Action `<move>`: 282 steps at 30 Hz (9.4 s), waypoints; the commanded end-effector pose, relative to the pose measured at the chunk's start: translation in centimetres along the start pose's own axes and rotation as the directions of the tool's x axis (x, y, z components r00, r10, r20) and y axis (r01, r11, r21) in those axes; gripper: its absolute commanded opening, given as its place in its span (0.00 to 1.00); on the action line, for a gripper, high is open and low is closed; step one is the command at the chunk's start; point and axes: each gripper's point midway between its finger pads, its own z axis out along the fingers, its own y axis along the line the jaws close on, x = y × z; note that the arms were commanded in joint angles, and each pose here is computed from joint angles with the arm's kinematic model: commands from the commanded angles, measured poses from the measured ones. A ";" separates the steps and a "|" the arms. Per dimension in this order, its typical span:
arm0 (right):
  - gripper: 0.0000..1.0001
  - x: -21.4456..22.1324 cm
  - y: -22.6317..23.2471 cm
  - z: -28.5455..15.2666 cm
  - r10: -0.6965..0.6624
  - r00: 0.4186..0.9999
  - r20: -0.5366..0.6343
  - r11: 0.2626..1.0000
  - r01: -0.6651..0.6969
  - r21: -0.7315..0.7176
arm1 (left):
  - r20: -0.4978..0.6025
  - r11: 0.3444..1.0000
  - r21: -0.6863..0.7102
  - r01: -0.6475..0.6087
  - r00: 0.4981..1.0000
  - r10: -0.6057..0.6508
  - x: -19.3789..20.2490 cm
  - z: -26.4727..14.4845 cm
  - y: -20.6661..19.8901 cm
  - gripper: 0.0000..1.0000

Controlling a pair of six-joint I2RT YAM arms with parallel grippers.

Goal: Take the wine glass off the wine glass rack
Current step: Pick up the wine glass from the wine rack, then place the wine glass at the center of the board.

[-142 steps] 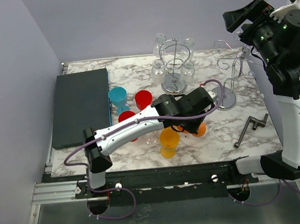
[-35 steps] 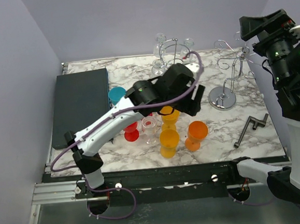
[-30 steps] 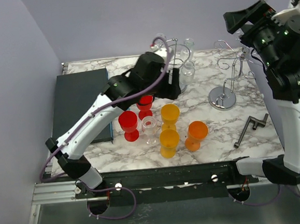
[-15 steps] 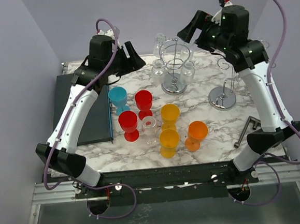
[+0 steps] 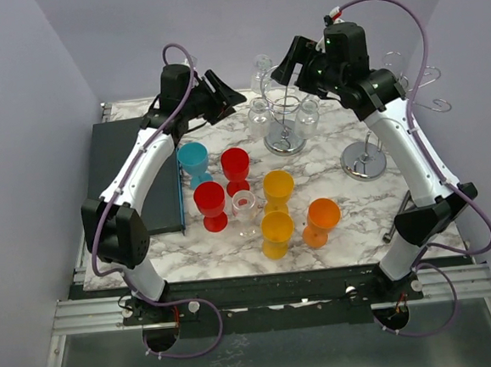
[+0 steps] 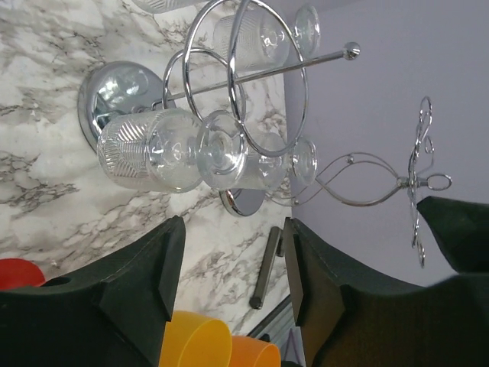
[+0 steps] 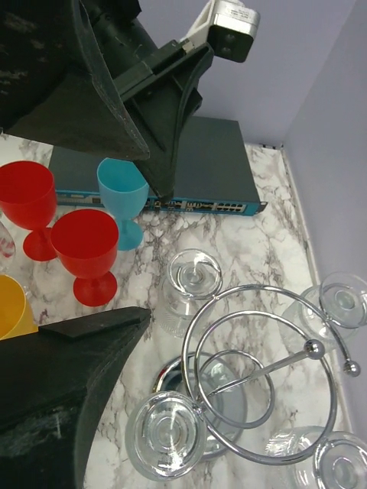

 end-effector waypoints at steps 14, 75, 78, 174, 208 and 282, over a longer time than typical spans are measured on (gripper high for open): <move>0.83 1.0 -1.2 0.4 0.009 1.000 0.013 0.999 -0.010 0.046 | 0.001 0.962 0.137 0.236 0.971 -0.238 0.9 5.2 1.4 0.53; 0.83 0.9 -2.1 -0.1 0.002 0.999 0.040 0.997 -0.005 0.077 | -0.075 0.932 0.264 0.247 0.969 -0.236 3.5 4.7 -1.9 0.00; 0.83 0.8 -2.1 -0.1 0.001 0.999 0.042 0.997 -0.005 0.080 | -0.075 0.927 0.274 0.255 0.967 -0.243 3.3 4.3 -2.2 0.00; 1.00 1.1 12.6 -5.6 0.372 0.927 -0.045 0.485 -0.236 -0.842 | -0.164 0.381 0.764 0.520 0.728 -0.665 -8.2 -20.6 -19.5 0.00; 0.19 -0.5 17.2 -7.3 0.409 0.911 -0.057 0.169 -0.137 -0.976 | -0.283 0.284 0.761 0.583 0.693 -0.663 -6.4 -20.9 -17.9 0.00; 0.01 21.7 -14.5 -0.2 -0.114 0.812 -0.572 0.880 0.350 0.321 | 0.064 0.943 0.329 0.054 0.995 -0.079 2.5 -13.0 -6.9 0.99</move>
